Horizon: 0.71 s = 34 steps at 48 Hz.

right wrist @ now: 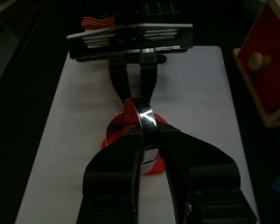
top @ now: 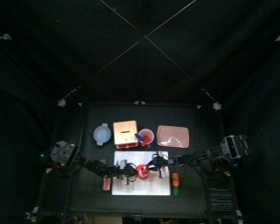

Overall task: Get the cutter from the drawer then cut the dough then place the extra dough in the bowl
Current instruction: Place the extra dough in the bowl

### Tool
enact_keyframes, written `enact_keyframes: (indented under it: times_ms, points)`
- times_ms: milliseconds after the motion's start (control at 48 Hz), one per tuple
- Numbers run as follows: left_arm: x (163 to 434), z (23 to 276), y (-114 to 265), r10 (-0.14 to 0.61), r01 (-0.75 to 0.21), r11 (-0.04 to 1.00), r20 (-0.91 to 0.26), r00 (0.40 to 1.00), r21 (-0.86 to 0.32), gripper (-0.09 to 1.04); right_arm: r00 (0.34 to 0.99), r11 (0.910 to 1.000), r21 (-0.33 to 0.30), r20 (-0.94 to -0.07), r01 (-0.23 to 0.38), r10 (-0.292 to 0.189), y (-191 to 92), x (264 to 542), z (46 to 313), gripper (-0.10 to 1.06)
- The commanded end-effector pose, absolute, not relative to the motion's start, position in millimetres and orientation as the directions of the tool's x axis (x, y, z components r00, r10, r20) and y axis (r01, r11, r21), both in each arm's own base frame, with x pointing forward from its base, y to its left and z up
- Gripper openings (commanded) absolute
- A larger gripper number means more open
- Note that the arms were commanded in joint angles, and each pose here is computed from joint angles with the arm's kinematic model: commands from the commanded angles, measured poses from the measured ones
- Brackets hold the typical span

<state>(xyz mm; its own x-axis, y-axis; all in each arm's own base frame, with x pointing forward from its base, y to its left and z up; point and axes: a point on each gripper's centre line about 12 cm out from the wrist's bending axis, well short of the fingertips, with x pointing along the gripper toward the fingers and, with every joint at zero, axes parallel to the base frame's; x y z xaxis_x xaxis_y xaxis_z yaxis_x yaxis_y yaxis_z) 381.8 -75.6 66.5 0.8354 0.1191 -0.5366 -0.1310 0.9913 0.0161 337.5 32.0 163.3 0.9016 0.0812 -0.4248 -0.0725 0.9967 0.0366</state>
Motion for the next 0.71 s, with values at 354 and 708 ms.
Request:
enact_keyframes:
  times_ms: [354, 708]
  points:
    - [388.1, 82.6, -75.7, 0.116, -0.134, 0.991, -0.500, 0.859, -0.001, 0.58, 0.875, 0.9982, 0.059, -0.482, -0.010, 0.038, 15.1, 296.1, 161.9, 0.59]
    - [392.7, 94.5, -78.7, 0.096, -0.108, 0.994, -0.468, 0.879, 0.000, 0.71, 0.849, 0.9983, 0.058, -0.527, 0.001, 0.029, 12.9, 298.5, 146.4, 0.65]
